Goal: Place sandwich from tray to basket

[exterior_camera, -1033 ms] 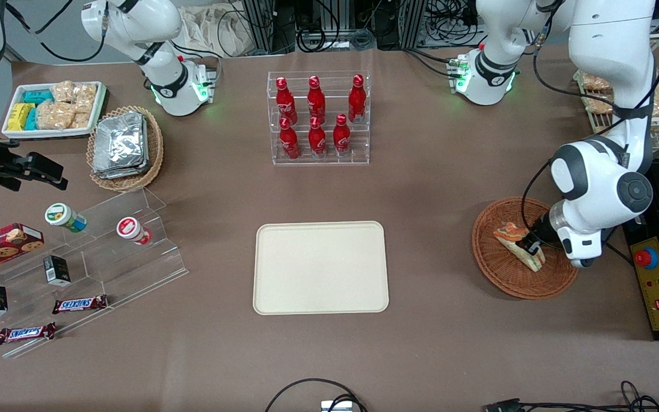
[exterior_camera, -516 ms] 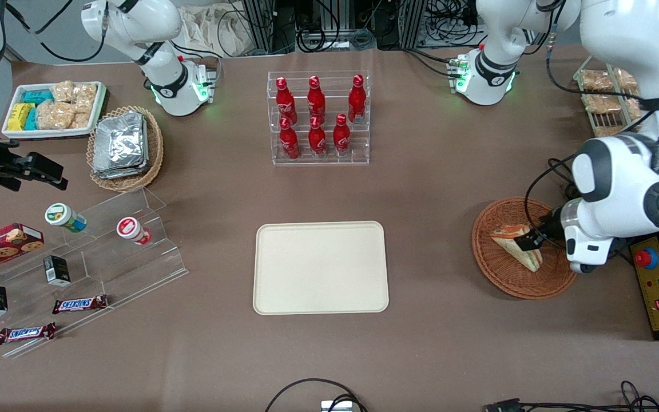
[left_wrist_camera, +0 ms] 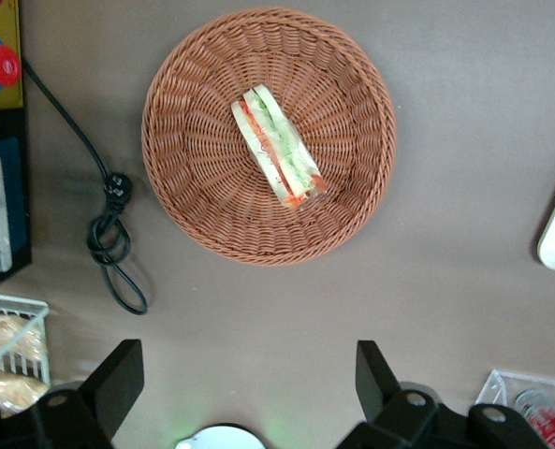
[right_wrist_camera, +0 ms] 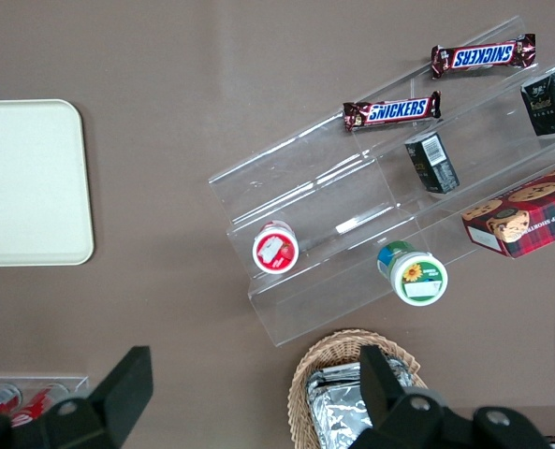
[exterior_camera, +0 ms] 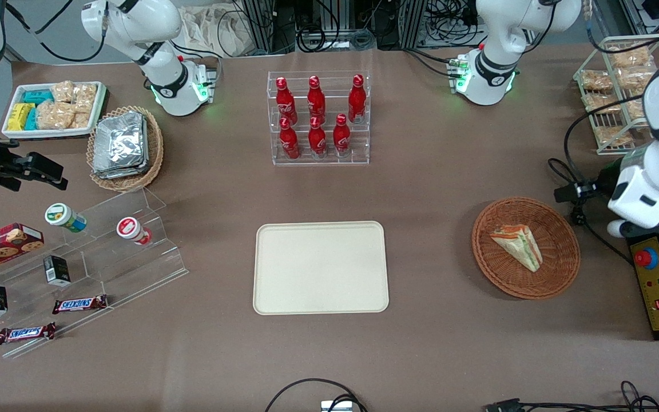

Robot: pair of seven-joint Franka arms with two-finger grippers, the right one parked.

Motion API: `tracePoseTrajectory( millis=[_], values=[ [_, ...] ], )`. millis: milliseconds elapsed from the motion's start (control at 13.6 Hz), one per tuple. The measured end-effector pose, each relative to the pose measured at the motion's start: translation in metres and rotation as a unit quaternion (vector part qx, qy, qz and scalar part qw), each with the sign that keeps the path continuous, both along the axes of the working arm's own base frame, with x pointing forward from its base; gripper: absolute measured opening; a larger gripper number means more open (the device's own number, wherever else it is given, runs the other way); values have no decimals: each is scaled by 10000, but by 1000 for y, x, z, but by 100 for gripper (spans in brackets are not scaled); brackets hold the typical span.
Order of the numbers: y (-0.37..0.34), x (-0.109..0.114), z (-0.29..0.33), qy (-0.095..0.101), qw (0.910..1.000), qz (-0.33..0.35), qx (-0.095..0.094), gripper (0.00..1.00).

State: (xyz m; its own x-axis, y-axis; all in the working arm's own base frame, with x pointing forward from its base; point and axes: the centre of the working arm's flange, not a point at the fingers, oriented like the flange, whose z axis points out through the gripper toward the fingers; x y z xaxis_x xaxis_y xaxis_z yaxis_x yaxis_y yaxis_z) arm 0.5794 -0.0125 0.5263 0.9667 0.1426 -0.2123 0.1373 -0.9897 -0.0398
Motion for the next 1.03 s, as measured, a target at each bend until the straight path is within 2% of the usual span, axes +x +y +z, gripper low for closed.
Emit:
tracePoseTrajectory(
  millis=[221,443,885,1033],
  values=[
    [1,-20,2,19,9995,-273,-157,100],
    [-24,-29,3,21,9984,-522,-208,100],
    [-76,-32,15,-133,9945,-1019,-207,100],
    [-100,-36,23,-215,9913,-1294,-49,100]
  ],
)
